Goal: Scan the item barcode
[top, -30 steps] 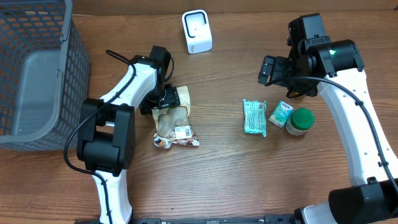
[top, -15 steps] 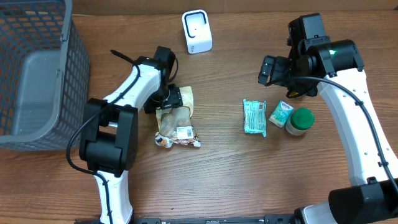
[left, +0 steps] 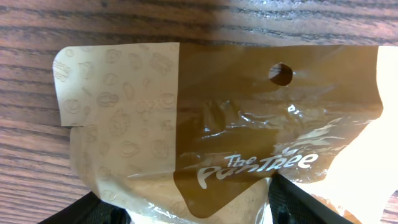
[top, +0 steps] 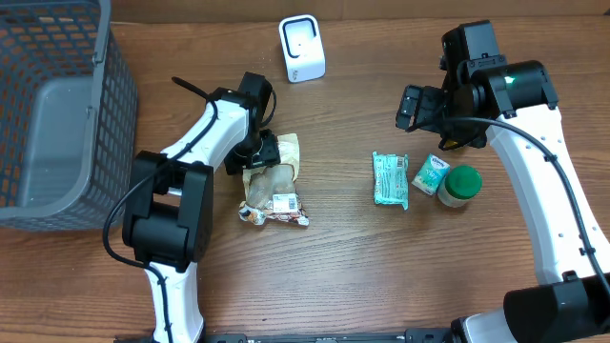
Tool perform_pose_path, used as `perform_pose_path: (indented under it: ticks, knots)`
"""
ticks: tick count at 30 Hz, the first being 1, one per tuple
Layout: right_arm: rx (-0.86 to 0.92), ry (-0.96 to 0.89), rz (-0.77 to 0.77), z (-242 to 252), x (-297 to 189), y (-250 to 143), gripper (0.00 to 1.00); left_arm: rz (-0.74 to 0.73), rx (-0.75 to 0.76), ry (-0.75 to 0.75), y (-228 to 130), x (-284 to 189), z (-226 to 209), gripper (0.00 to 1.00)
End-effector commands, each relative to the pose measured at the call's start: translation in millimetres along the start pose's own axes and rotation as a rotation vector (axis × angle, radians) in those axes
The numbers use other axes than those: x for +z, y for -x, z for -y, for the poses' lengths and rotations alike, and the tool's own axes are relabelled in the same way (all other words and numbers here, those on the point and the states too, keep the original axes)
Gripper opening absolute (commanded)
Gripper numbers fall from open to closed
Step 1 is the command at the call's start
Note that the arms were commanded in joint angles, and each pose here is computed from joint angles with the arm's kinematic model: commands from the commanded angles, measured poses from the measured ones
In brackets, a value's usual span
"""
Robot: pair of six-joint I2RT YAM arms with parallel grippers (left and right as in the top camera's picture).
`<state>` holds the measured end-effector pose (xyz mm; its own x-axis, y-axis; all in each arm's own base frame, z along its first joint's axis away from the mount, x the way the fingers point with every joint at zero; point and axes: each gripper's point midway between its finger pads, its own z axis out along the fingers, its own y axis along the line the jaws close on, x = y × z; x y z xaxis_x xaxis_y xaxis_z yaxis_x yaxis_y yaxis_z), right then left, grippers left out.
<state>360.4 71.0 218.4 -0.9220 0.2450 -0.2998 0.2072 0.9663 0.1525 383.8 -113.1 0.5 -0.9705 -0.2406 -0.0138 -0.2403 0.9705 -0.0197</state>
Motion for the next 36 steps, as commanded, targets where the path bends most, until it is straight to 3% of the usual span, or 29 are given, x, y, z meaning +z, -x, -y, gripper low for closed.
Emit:
perform_pose_path:
  ticks: [1,4,6,7,10,16,24,30,36]
  knots:
    - [-0.006,0.012,0.02,-2.1,-6.8,1.7,1.0,-0.038,-0.006,0.033,-17.8,18.6,-8.0,0.69]
    - [-0.006,0.012,0.02,-2.1,-6.8,1.7,1.0,-0.045,-0.012,0.038,-23.5,27.1,-11.2,0.64]
    - [-0.006,0.012,0.02,-2.1,-6.8,1.6,1.0,-0.052,-0.011,0.042,-26.2,29.2,-12.8,0.48]
    - [-0.006,0.012,0.02,-2.1,-6.8,1.7,1.0,-0.053,-0.01,0.042,-26.4,28.9,-12.8,0.32]
    - [-0.006,0.012,0.02,-2.1,-6.8,1.6,1.0,-0.052,0.036,0.007,-21.9,21.6,-6.1,0.11]
    - [-0.006,0.012,0.02,-2.1,-6.8,1.6,1.0,-0.024,0.063,-0.056,4.5,-23.5,5.2,0.04]
    - [-0.006,0.012,0.02,-2.1,-6.8,1.6,1.0,0.056,0.082,-0.124,24.7,-80.7,20.7,0.04]
    - [-0.006,0.012,0.02,-2.1,-6.8,1.7,1.0,0.015,0.134,-0.237,13.9,-88.5,38.0,0.04]
    - [-0.006,0.012,0.02,-2.1,-6.8,1.7,1.0,0.012,0.137,-0.24,13.0,-87.3,38.6,0.04]
